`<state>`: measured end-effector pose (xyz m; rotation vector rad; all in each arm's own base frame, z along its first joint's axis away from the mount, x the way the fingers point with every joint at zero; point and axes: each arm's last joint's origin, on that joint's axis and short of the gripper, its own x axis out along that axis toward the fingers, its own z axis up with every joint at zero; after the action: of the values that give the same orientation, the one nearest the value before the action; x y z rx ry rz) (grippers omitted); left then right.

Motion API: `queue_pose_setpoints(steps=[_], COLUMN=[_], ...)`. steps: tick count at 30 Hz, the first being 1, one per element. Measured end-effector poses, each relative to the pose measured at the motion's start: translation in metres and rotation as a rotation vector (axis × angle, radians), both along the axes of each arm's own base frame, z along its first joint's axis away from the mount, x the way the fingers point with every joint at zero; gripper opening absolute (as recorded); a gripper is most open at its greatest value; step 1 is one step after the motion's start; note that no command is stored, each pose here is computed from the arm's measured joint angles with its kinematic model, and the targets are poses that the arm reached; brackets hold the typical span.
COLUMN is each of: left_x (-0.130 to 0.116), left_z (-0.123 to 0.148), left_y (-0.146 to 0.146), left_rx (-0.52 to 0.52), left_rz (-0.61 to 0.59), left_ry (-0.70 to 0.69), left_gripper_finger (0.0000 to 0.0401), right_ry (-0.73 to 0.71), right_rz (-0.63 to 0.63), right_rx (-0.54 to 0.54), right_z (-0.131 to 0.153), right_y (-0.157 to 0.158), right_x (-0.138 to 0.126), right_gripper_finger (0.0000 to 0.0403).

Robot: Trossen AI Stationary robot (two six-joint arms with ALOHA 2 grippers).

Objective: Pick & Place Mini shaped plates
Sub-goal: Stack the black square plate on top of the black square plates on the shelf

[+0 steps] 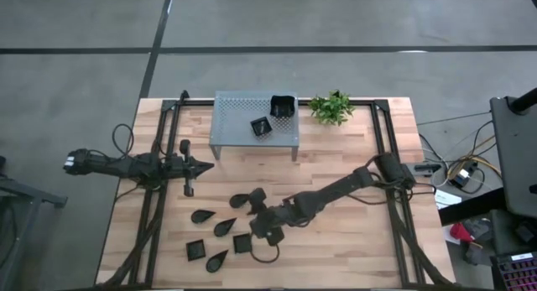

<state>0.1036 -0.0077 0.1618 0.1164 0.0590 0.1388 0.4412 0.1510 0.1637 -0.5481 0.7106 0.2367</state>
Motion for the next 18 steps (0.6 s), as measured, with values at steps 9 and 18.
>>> queue_pose_setpoints(steps=[9, 18], left_x=[0.0, 0.0], left_z=[0.0, 0.0], left_y=[0.0, 0.0], left_rx=[0.0, 0.0], left_rz=[0.0, 0.0], left_ry=[0.0, 0.0], left_gripper_finger=[0.0, 0.0], right_ry=[-0.011, -0.044], right_rz=[0.071, 0.004], right_rx=[0.296, 0.309], right_z=[0.005, 0.001], right_y=[0.027, 0.056], right_x=[-0.003, -0.013], right_gripper_finger=[0.0138, 0.0123])
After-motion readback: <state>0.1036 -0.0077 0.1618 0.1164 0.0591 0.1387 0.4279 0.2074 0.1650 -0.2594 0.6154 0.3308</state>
